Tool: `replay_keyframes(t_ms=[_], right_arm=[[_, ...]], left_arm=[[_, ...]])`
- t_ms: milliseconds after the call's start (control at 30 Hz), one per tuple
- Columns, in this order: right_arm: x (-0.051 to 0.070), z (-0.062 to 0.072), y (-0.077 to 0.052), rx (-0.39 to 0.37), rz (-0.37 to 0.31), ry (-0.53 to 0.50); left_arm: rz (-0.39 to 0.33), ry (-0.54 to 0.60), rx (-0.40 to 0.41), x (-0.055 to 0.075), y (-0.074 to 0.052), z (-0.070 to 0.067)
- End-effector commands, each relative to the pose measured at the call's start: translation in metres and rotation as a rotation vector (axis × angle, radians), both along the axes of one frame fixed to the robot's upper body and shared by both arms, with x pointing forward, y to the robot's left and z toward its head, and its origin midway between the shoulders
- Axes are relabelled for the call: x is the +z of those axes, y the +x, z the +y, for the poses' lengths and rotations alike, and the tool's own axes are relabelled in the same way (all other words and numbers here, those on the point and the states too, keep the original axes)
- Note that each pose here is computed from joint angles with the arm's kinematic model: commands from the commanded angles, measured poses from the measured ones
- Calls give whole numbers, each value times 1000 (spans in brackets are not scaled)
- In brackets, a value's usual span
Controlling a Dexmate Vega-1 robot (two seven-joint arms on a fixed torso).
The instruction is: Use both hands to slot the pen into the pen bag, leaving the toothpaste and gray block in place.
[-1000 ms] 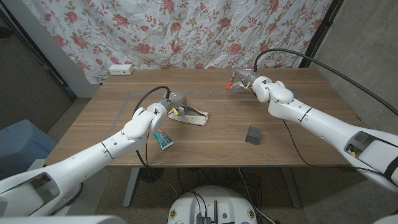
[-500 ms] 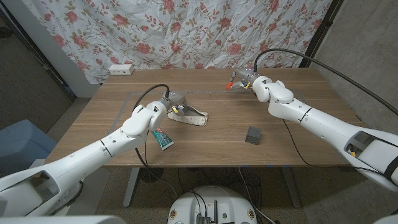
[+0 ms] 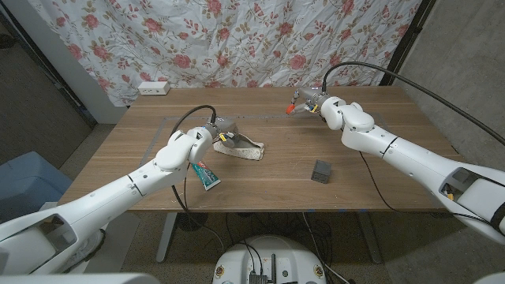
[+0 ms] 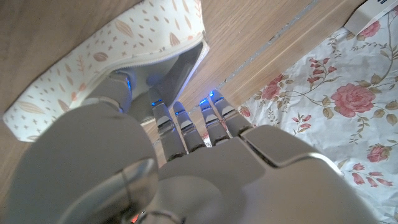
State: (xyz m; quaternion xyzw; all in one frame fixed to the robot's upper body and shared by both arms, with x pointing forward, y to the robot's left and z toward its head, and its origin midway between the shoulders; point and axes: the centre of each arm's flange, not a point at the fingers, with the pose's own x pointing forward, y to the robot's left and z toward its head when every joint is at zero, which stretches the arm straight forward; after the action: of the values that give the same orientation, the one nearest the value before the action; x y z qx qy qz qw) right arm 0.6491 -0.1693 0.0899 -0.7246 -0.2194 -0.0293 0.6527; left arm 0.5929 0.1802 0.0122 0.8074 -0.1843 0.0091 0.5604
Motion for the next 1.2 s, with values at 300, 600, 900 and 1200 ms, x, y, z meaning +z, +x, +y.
replay_keyframes(t_ms=[300, 600, 900, 1200], right_arm=[[2, 7, -12, 42, -9, 29], [4, 19, -19, 77, 2, 38], [3, 27, -27, 97, 10, 36], [4, 28, -29, 99, 14, 33]], left_arm=[[51, 8, -7, 2, 1, -8], [59, 9, -13, 3, 2, -9], [68, 20, -13, 3, 2, -7], [86, 37, -18, 5, 3, -8]])
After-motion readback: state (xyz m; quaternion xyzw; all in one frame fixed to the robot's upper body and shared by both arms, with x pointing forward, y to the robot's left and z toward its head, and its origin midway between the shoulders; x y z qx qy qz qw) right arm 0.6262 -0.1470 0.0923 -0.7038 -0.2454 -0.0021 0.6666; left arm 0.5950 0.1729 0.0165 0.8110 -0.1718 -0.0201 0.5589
